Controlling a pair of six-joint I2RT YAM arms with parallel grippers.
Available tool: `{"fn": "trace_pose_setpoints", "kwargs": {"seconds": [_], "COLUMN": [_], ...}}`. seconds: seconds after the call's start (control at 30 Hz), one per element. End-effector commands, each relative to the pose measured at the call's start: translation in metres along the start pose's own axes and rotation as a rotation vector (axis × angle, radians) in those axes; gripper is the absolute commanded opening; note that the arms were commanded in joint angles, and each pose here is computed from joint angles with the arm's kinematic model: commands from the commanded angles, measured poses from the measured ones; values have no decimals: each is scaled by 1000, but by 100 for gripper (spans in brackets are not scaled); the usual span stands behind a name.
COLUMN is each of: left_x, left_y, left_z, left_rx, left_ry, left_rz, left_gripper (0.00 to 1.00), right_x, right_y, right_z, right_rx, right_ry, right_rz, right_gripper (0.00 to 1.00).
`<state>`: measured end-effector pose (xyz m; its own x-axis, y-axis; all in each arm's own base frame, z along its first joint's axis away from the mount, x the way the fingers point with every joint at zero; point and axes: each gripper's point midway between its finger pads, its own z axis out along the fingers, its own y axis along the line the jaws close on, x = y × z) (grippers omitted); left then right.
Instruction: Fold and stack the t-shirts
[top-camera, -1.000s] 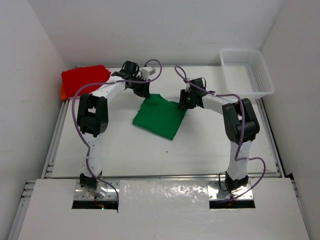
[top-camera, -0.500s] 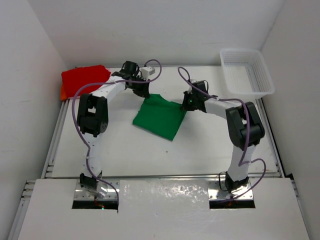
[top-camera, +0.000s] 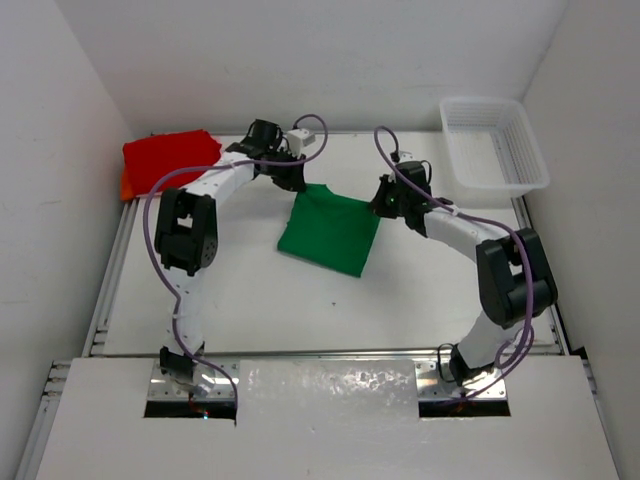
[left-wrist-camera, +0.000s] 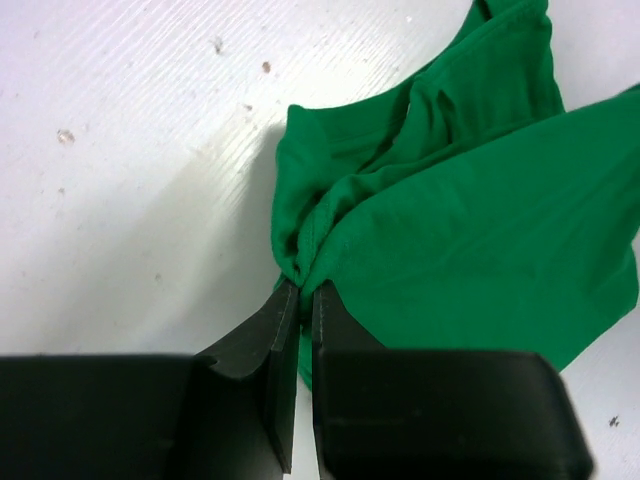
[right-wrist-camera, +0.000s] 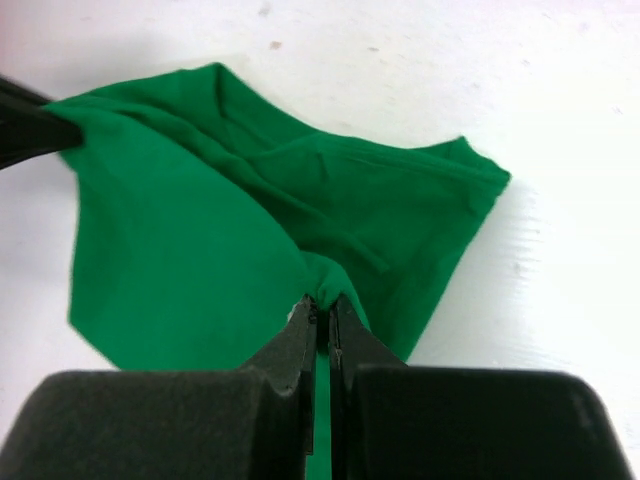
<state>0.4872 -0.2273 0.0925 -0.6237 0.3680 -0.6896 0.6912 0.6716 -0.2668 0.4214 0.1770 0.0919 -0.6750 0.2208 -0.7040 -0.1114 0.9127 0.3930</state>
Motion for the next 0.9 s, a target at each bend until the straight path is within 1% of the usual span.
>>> {"fn": "trace_pose_setpoints", "kwargs": {"seconds": [0.0,0.07,0.17,0.23,0.27,0.3,0.33,0.37,0.4,0.43,0.47,0.5,0.53,0.57,0.63,0.67,0.73,0.77,0.83,0.87], "left_x": [-45,-36,-31,-32,-27,-27,-27,-21,-24,-17,-17,-24,-24,-34,-43,-46,-60,-58,-64,-59], "left_y": [-8,3,19,29,35,39,44,50,53,61,65,71,76,79,85,85,83,82,74,70], "left_z": [-6,7,21,27,34,36,40,47,49,56,58,55,57,53,41,35,18,14,1,-1], "left_rx": [-8,-34,-84,-123,-134,-152,-165,-178,-193,-218,-232,-263,-279,-299,-324,-326,-329,-323,-308,-295], "left_ry": [-115,-98,-102,-115,-107,-108,-113,-100,-105,-92,-92,-100,-96,-115,-136,-147,-191,-190,-206,-190], "left_rz": [59,43,35,33,24,22,19,7,8,-10,-12,-16,-25,-27,-60,-70,-89,-99,-107,-119], "left_gripper": [0,0,2,8,13,15,18,26,29,35,38,39,44,46,48,49,54,55,56,56], "right_x": [-8,-12,-22,-28,-20,-16,-20,-12,-11,-15,-9,-12,-11,-9,-20,-28,-39,-43,-58,-60], "right_y": [-24,-37,-59,-61,-68,-73,-74,-83,-88,-90,-97,-99,-103,-112,-112,-113,-113,-114,-114,-112], "right_z": [9,17,29,35,42,44,47,52,55,56,62,63,64,66,61,55,43,38,20,11], "right_rx": [80,114,143,156,175,194,200,235,253,270,289,308,329,369,399,425,456,472,514,517], "right_ry": [-42,-54,-70,-71,-45,-21,-21,3,17,18,42,65,84,105,123,107,92,84,57,62], "right_rz": [54,59,57,39,31,18,10,4,-10,-22,-44,-58,-69,-94,-114,-127,-130,-135,-150,-156], "right_gripper": [0,0,0,0,0,0,0,6,8,10,12,15,19,29,38,45,48,49,56,57]}}
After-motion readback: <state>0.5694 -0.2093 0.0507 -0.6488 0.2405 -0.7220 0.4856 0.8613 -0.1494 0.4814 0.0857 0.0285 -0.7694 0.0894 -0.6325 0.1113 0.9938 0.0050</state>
